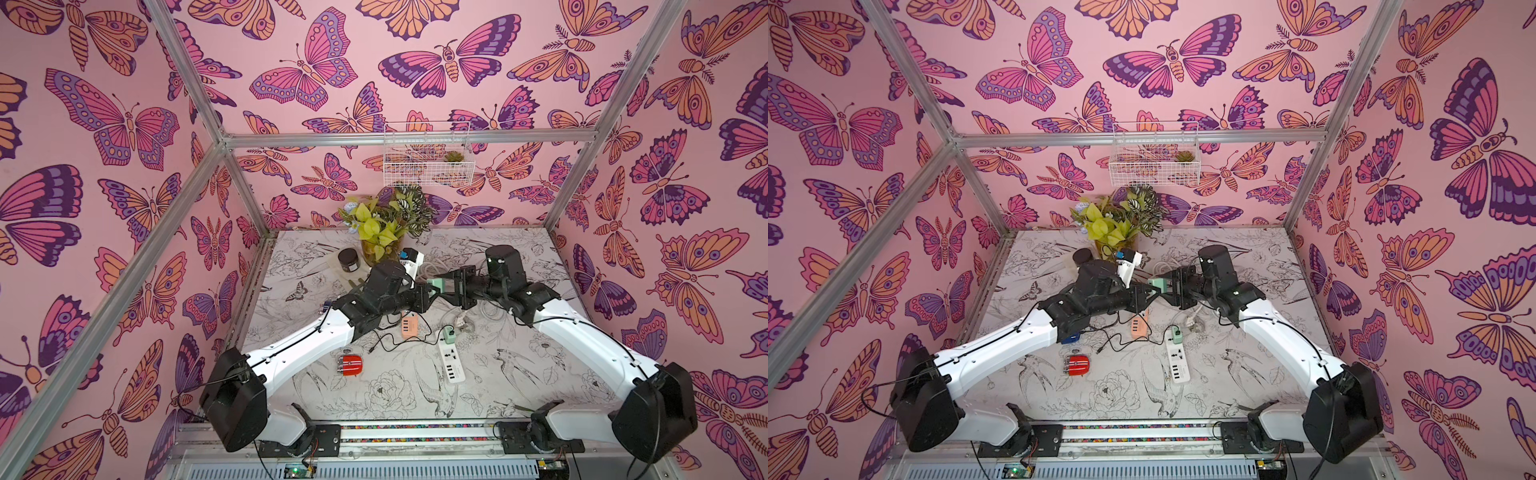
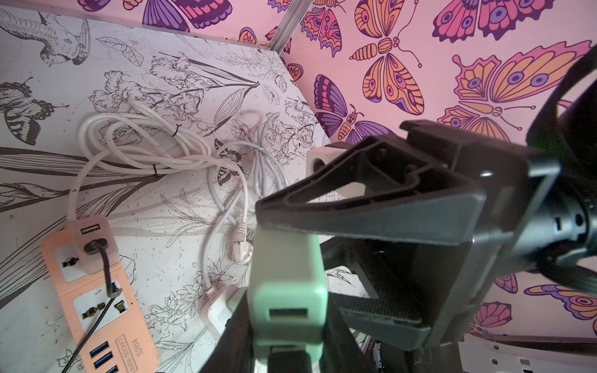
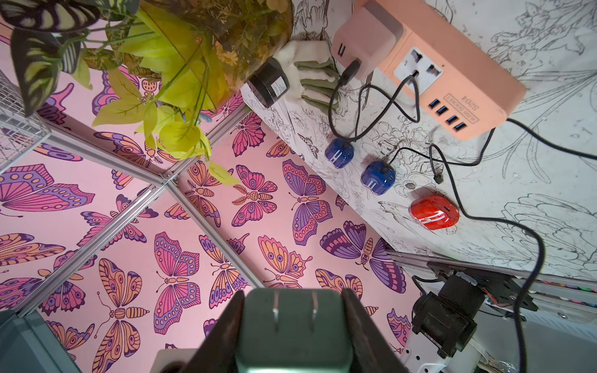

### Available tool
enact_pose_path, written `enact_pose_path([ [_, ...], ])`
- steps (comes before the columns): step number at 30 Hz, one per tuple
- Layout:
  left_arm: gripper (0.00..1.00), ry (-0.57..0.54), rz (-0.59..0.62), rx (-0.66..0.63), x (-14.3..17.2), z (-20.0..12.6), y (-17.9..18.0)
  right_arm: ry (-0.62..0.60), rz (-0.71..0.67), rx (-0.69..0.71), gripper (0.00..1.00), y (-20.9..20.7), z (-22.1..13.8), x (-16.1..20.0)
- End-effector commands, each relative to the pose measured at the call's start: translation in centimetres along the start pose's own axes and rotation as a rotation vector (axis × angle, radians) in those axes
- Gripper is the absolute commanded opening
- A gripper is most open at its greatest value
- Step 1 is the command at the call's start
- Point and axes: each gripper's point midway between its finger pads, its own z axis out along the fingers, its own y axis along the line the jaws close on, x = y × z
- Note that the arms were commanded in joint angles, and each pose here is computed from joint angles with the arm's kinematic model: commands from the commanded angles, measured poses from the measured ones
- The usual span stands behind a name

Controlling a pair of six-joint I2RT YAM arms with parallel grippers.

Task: Charge the electric shaver
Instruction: Insert the plug into the socket.

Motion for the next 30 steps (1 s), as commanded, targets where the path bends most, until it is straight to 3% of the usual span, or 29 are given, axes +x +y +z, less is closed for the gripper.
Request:
enact_pose_path([
  [1, 0.0, -0.076, -0.033, -0.048, -1.8, -0.5, 1.0, 0.006, -0.03, 0.036, 0.34, -0.9, -1.4, 0.4],
  [3, 0.0, -0.076, -0.057, -0.066, -1.6, -1.3, 1.2, -0.095, -0.074, 0.113, 0.54, -2.7, -3.4, -1.8],
  [6, 0.0, -0.024, -0.091, -0.094, -0.3, -2.4, 1.5, -0.28, -0.094, 0.257, 0.64, -7.3, -7.0, -6.0],
  [10, 0.0, 0.086, -0.147, -0.132, 2.4, -4.3, 2.0, -0.403, 0.021, 0.429, 0.55, -15.4, -8.9, -9.5],
  [14, 0.0, 0.208, -0.2, -0.138, 5.6, -6.1, 2.0, -0.393, 0.14, 0.498, 0.5, -20.4, -7.2, -11.0],
  [24, 0.0, 0.437, -0.265, -0.145, 11.8, -7.6, 2.8, -0.369, 0.156, 0.578, 0.49, -22.4, -0.9, -11.8],
  [30, 0.0, 0.458, -0.253, -0.187, 12.9, -7.3, 3.8, -0.338, 0.13, 0.569, 0.49, -22.3, 2.7, -10.3],
])
